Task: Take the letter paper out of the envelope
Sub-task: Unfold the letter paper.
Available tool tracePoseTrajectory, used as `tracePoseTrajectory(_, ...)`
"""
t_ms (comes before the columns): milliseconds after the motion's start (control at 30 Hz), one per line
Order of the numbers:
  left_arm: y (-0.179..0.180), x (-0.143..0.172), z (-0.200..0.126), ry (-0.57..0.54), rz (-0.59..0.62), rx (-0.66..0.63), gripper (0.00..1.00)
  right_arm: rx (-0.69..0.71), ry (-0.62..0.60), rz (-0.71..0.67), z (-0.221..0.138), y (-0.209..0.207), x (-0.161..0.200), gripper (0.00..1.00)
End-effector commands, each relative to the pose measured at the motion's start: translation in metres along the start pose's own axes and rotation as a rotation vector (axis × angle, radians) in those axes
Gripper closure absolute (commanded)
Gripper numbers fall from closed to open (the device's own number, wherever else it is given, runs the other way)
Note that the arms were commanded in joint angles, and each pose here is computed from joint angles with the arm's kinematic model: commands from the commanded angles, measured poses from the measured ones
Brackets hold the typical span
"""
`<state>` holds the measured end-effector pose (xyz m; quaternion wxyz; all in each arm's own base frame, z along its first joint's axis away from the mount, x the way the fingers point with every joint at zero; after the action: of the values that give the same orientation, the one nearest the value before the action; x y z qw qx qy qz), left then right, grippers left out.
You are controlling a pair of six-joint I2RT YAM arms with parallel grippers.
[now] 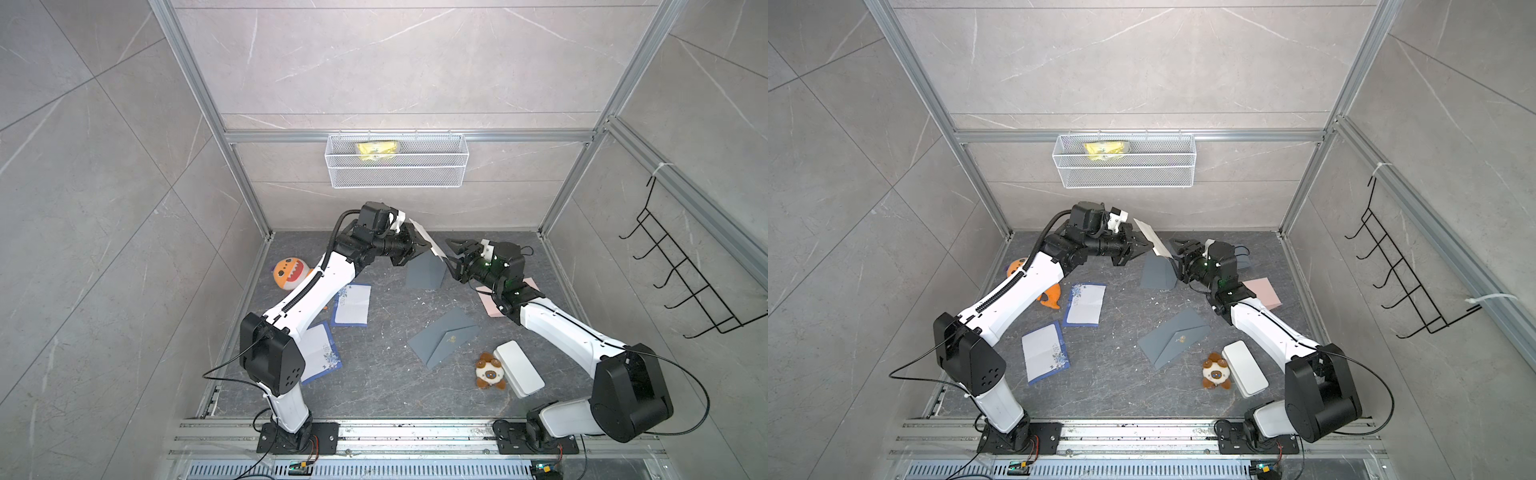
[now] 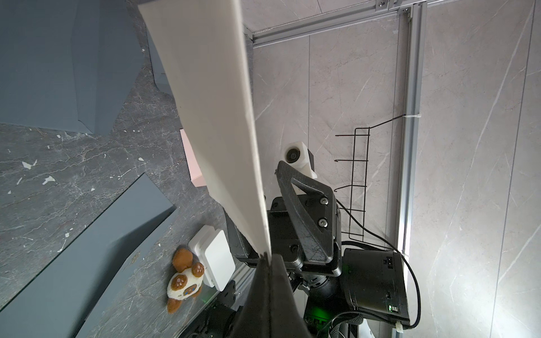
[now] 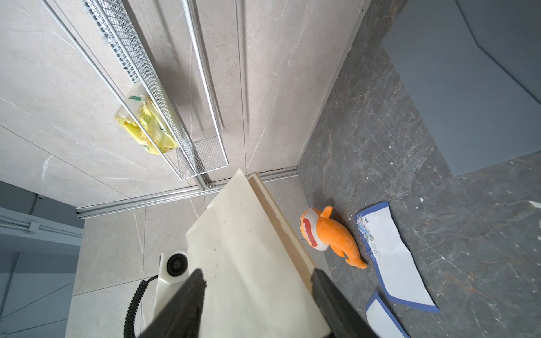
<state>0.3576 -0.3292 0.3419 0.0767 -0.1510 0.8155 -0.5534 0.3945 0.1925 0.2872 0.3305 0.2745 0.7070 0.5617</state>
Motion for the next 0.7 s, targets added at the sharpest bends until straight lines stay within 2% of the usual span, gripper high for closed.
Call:
tracePoseTrajectory(0, -0.011, 0.006, -0.002, 0.022, 0.016, 0.040, 1.00, -0.053, -0.004, -0.002, 0.002, 0.018, -0.001, 0.41)
tracePoseTrajectory(667, 0.000, 0.006, 0.005, 0.026, 0.010, 0.022, 1.00, -0.127, -0.031, 0.032, -0.006, 0.044, -0.006, 0.44)
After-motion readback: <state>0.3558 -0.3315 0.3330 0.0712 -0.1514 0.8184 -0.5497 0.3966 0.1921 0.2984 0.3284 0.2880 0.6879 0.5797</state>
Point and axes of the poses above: each gripper's point midway between its finger pads, its own z axis out along the fingers, its own y axis along the line the jaws close on, x = y × z, the point moved 3 cm from there along -z, back along the fingers, and after that the axes turned 14 degrees about -z, right-handed, at the moved point
